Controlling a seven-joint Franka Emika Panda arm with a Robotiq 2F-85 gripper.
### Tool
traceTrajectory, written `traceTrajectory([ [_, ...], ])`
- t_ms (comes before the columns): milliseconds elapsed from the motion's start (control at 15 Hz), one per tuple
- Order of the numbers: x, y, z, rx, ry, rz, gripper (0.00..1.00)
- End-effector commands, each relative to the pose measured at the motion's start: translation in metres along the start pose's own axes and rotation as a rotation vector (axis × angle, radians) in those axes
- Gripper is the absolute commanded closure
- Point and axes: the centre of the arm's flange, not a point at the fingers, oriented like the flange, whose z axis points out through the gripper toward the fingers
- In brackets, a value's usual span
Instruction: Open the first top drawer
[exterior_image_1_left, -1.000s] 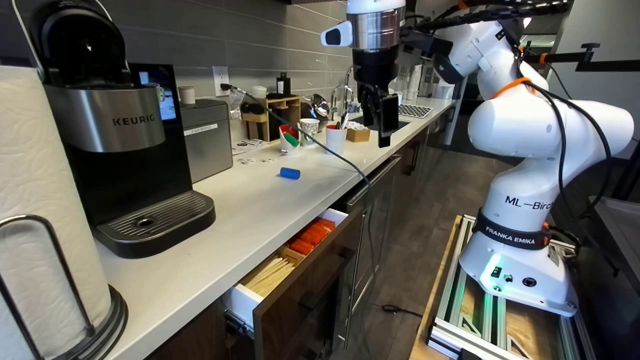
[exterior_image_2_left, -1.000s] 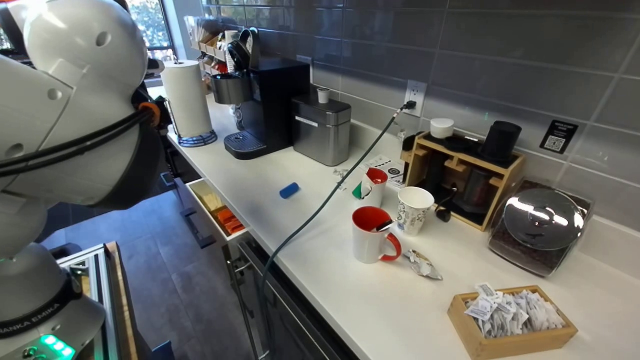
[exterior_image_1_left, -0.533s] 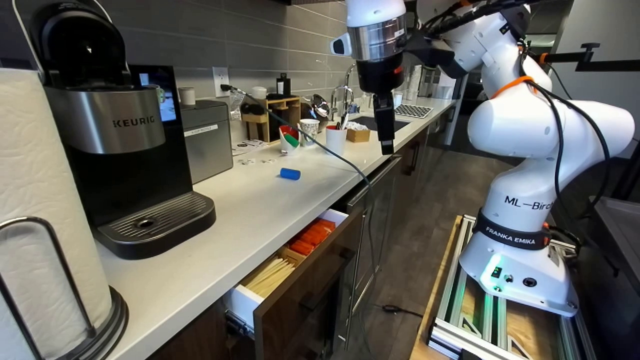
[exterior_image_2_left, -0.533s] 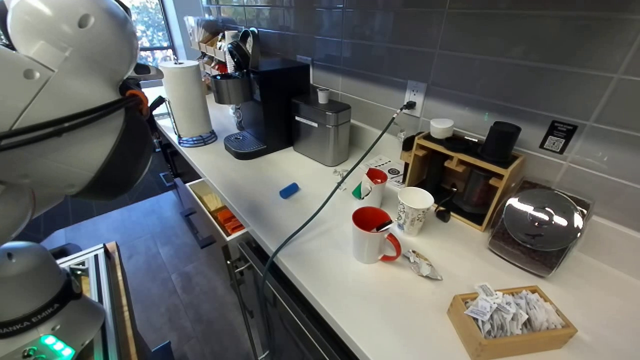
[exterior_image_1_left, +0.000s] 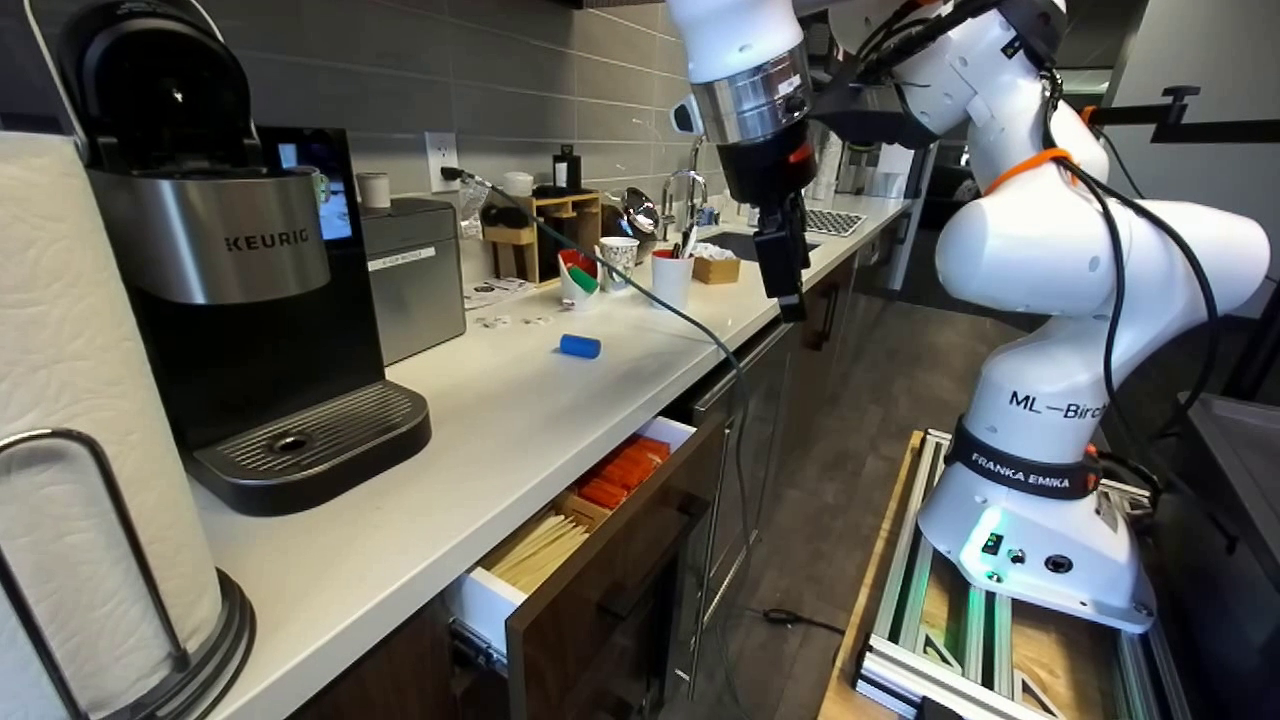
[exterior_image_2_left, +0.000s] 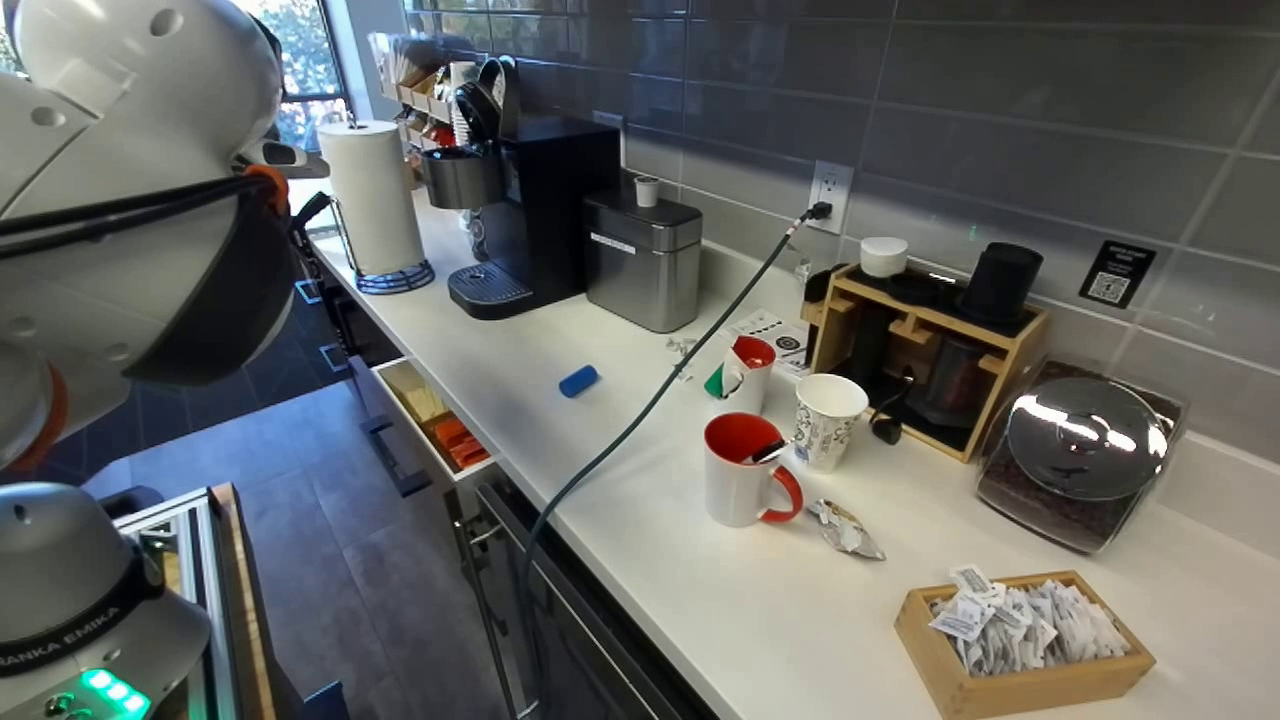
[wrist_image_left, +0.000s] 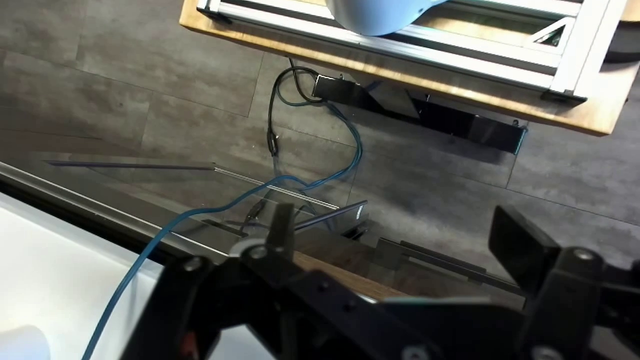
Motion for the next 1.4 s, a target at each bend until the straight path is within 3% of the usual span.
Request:
traceTrajectory([
  [0,0.0,0.0,0.0,0.0,0.001,0.0,0.0],
  [133,0.005,-0.014,0.008,0.11,0.057,0.113,0.0],
  [400,0.014,-0.042,0.032,0.347,0.067,0.18,0.0],
  [667,0.024,-0.058,0.066,0.488,0.176,0.313,0.0],
  [867,0.026,-0.072,0.085,0.472,0.311,0.384,0.0],
  [1133,0.04,-0.088,0.093,0.339,0.451,0.435,0.0],
  [1333,0.043,-0.101,0.102,0.236,0.5,0.498,0.0],
])
